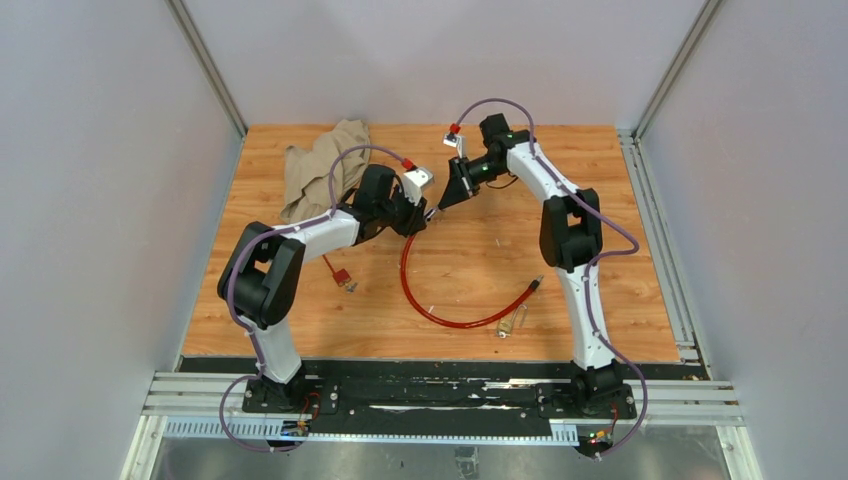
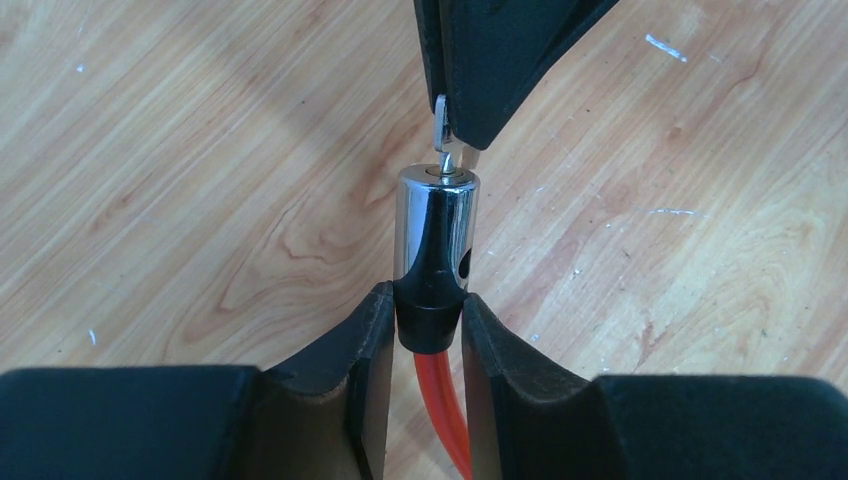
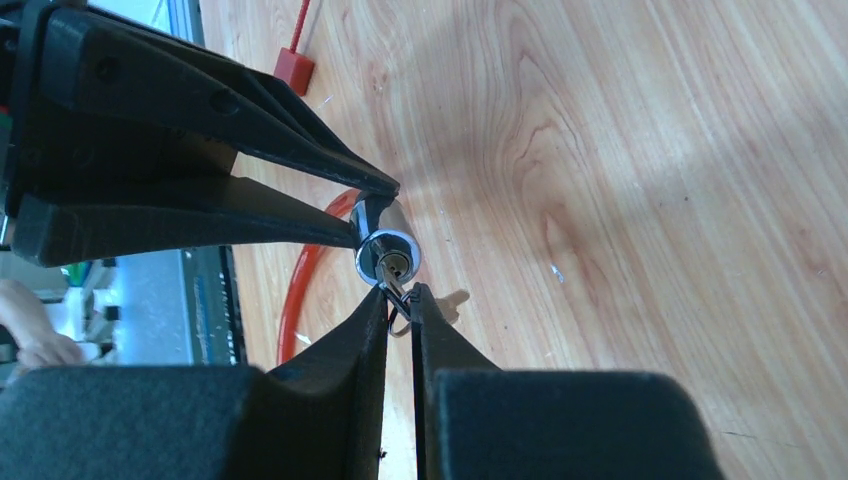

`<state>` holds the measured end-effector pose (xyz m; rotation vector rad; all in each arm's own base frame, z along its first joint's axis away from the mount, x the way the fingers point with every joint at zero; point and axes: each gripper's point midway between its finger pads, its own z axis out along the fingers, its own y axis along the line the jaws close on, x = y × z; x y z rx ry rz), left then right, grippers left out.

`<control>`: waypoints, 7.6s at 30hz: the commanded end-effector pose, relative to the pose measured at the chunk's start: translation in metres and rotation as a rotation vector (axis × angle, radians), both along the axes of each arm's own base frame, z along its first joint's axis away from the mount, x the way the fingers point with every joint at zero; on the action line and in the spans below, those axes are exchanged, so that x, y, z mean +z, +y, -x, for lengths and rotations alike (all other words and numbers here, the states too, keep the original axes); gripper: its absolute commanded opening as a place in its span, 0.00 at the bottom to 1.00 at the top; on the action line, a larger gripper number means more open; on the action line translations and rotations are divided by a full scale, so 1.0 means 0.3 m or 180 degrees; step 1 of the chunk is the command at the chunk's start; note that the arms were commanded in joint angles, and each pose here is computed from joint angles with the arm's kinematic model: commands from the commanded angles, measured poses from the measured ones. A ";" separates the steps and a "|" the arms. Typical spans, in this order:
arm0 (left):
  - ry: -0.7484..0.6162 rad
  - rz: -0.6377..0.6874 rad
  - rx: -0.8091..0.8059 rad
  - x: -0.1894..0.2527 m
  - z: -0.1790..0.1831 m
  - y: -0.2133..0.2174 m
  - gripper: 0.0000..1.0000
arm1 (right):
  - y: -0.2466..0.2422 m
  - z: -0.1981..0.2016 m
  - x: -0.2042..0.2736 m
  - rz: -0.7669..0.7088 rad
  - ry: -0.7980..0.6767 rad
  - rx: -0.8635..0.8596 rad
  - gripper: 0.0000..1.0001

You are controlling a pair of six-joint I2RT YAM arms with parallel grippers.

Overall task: Lock with the key
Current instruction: Lock the lock.

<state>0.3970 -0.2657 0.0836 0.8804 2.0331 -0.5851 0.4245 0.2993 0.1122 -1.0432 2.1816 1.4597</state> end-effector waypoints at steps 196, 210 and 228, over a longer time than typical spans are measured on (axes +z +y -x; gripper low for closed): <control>-0.0440 -0.0591 0.0563 0.047 -0.087 0.165 0.00 | 0.066 -0.081 0.022 -0.0018 0.1533 -0.1225 0.02; -0.0480 -0.0633 0.0605 0.044 -0.087 0.153 0.00 | -0.031 -0.138 0.056 0.0140 0.1022 -0.1434 0.34; -0.0322 -0.0543 0.0998 0.050 -0.139 0.198 0.00 | -0.538 0.257 0.039 0.1194 0.0000 -0.1347 0.52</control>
